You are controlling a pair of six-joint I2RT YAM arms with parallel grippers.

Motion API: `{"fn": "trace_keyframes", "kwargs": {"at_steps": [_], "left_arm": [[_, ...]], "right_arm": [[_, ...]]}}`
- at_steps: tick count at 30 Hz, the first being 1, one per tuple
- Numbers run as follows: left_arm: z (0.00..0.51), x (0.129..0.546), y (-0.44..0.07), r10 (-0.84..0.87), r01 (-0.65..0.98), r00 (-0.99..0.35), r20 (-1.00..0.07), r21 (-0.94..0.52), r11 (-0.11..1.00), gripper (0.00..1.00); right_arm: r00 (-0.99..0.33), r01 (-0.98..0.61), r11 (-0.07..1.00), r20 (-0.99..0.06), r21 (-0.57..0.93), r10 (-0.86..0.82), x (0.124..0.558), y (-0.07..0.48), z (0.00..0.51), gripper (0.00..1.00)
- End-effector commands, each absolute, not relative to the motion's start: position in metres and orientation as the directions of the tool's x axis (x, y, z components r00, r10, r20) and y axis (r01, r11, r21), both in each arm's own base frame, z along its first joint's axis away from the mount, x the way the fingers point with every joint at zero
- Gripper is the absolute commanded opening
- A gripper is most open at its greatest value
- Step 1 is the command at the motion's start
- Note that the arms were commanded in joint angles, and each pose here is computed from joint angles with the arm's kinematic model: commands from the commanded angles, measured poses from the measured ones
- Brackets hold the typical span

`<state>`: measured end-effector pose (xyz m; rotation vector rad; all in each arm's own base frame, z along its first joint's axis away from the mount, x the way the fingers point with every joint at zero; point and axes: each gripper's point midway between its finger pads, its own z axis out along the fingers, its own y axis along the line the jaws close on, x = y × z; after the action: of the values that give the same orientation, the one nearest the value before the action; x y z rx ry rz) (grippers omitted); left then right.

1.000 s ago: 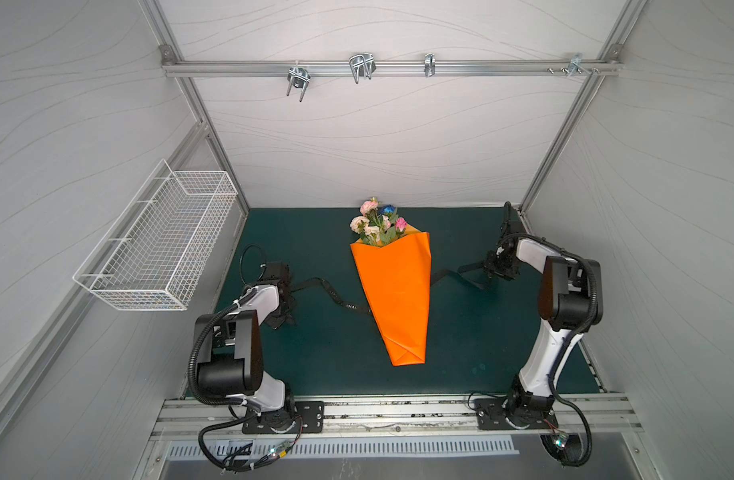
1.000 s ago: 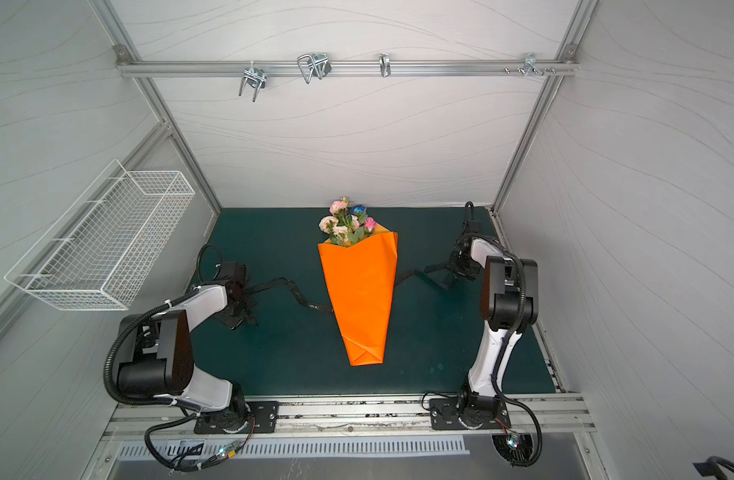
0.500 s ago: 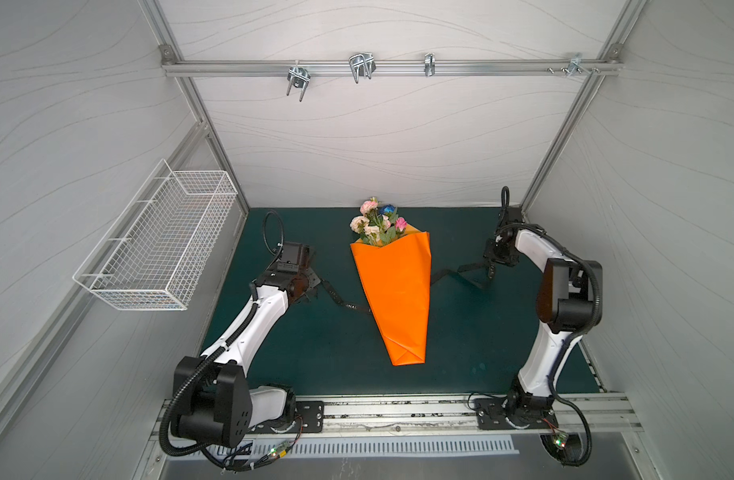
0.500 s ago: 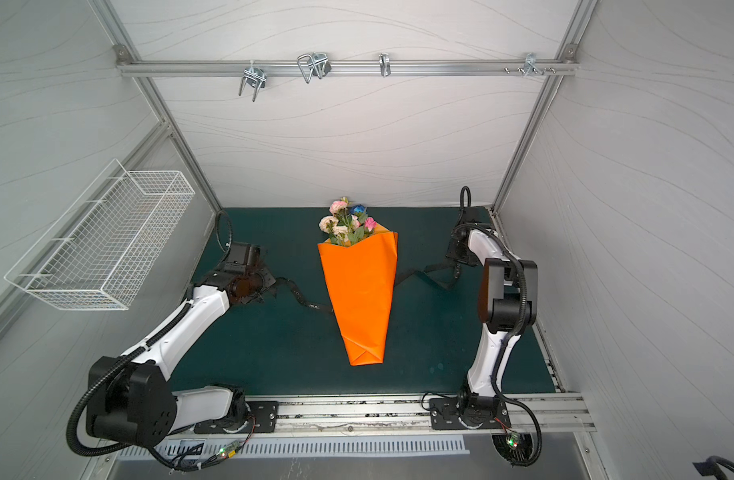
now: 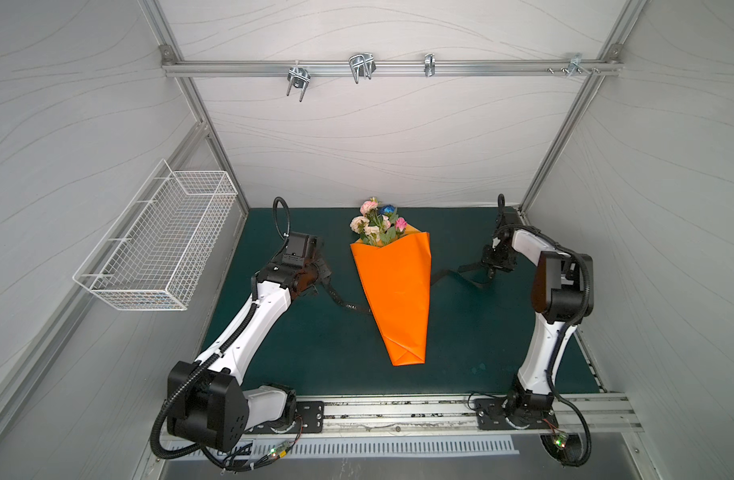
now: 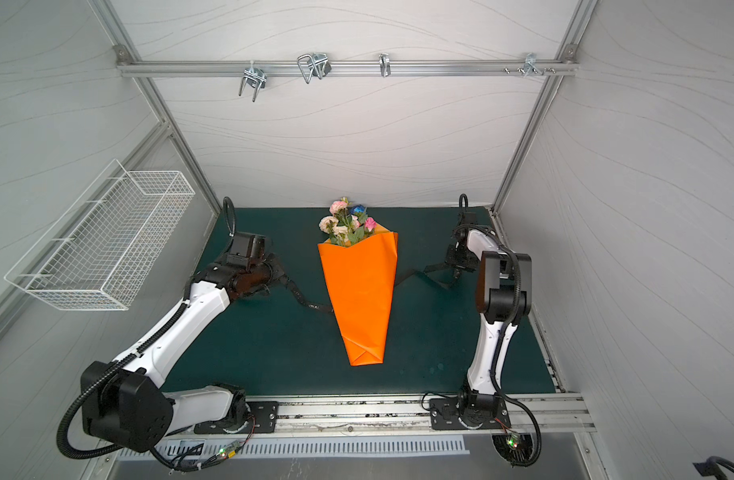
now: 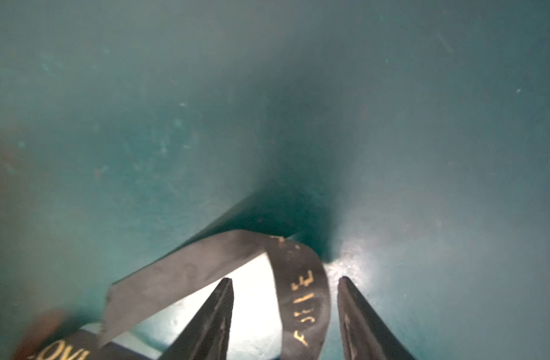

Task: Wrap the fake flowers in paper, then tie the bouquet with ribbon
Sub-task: 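Pull the ribbon ends away from the cone with both grippers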

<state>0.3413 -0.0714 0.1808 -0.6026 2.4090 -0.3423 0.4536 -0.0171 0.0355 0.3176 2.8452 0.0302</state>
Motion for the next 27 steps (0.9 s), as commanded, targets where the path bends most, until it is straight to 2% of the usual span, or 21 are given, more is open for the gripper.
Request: {"fn": "trace_keyframes", "kwargs": {"at_steps": [1, 3, 7, 8, 18, 27], "left_arm": [[0.209, 0.345, -0.079, -0.481, -0.278, -0.686, -0.546, -0.414, 0.867, 0.00], [0.214, 0.345, -0.081, -0.478, -0.266, -0.686, -0.549, -0.422, 0.867, 0.00], [0.232, 0.345, -0.085, -0.466, -0.228, -0.678, -0.569, -0.440, 0.869, 0.00], [0.237, 0.345, -0.086, -0.461, -0.217, -0.675, -0.576, -0.442, 0.870, 0.00], [0.278, 0.343, -0.092, -0.449, -0.132, -0.638, -0.626, -0.486, 0.864, 0.00], [0.338, 0.355, -0.101, -0.433, -0.037, -0.585, -0.686, -0.510, 0.859, 0.00]], "right_arm": [[-0.950, 0.206, 0.975, -0.222, 0.081, 0.219, 0.446, -0.016, 0.023, 0.44], [-0.950, 0.206, 0.974, -0.221, 0.090, 0.221, 0.447, -0.016, 0.021, 0.37], [-0.946, 0.208, 0.974, -0.235, 0.086, 0.223, 0.454, -0.017, 0.026, 0.02], [-0.943, 0.209, 0.975, -0.246, 0.080, 0.223, 0.456, -0.019, 0.031, 0.00], [-0.855, 0.319, 0.947, -0.436, -0.018, 0.280, 0.468, -0.073, 0.133, 0.00], [-0.705, 0.414, 0.910, -0.621, 0.032, 0.343, 0.447, -0.104, 0.237, 0.00]]}}
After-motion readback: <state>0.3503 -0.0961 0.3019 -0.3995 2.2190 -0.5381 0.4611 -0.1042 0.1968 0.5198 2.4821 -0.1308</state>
